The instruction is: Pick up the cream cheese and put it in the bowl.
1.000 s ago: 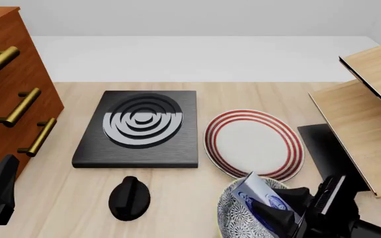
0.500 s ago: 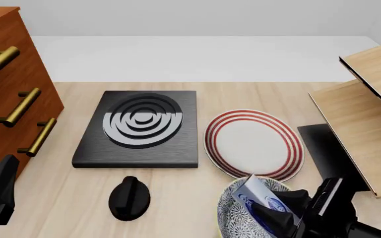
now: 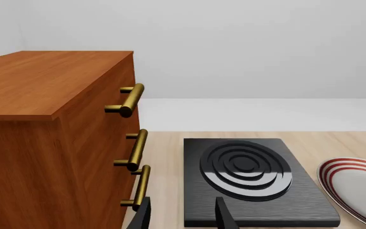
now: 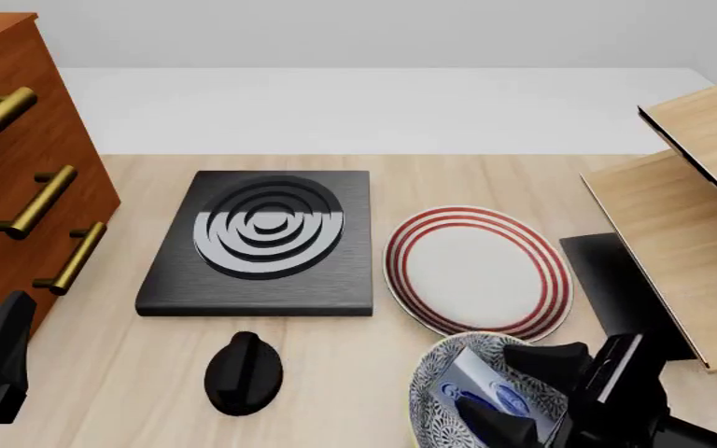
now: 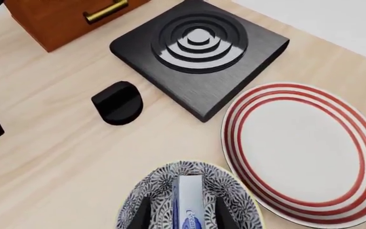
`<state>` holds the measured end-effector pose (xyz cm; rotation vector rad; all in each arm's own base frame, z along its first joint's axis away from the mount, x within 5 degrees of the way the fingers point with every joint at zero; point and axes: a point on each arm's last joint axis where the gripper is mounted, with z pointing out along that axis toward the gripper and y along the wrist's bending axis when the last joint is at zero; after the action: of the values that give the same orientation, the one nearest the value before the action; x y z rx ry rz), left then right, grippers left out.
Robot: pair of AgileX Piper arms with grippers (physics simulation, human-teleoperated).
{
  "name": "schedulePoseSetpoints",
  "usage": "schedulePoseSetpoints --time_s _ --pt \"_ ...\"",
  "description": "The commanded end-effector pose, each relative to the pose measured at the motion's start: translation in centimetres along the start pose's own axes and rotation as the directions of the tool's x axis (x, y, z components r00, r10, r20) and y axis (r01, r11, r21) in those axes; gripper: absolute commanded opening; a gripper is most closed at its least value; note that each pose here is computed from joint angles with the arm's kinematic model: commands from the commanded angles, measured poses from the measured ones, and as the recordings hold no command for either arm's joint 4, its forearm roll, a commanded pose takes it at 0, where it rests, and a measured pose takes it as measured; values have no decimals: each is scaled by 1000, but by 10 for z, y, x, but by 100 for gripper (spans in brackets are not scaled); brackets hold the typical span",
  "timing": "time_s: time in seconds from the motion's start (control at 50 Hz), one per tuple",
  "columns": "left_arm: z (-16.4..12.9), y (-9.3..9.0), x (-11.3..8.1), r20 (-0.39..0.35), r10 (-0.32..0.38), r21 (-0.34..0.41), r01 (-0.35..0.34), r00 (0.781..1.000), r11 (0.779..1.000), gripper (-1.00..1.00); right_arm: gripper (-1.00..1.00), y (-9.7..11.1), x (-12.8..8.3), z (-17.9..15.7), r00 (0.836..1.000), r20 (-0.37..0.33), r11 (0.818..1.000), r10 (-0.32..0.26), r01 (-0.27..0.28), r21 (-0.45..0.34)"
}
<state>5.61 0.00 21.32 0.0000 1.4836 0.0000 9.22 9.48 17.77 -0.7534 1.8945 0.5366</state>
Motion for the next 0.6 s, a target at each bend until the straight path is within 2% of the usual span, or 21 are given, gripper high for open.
schedulePoseSetpoints --time_s 0.02,0.22,0.6 --pt "0 0 0 0 0 0 0 1000 1000 100 100 1 -1 0 1000 4 1000 6 -6 -3" --pt "0 0 0 0 0 0 0 1000 1000 100 100 1 -4 -3 1000 11 1000 7 -7 -4" --pt "0 0 0 0 0 0 0 1000 1000 100 100 2 -39 -31 997 75 1000 -26 26 -7"
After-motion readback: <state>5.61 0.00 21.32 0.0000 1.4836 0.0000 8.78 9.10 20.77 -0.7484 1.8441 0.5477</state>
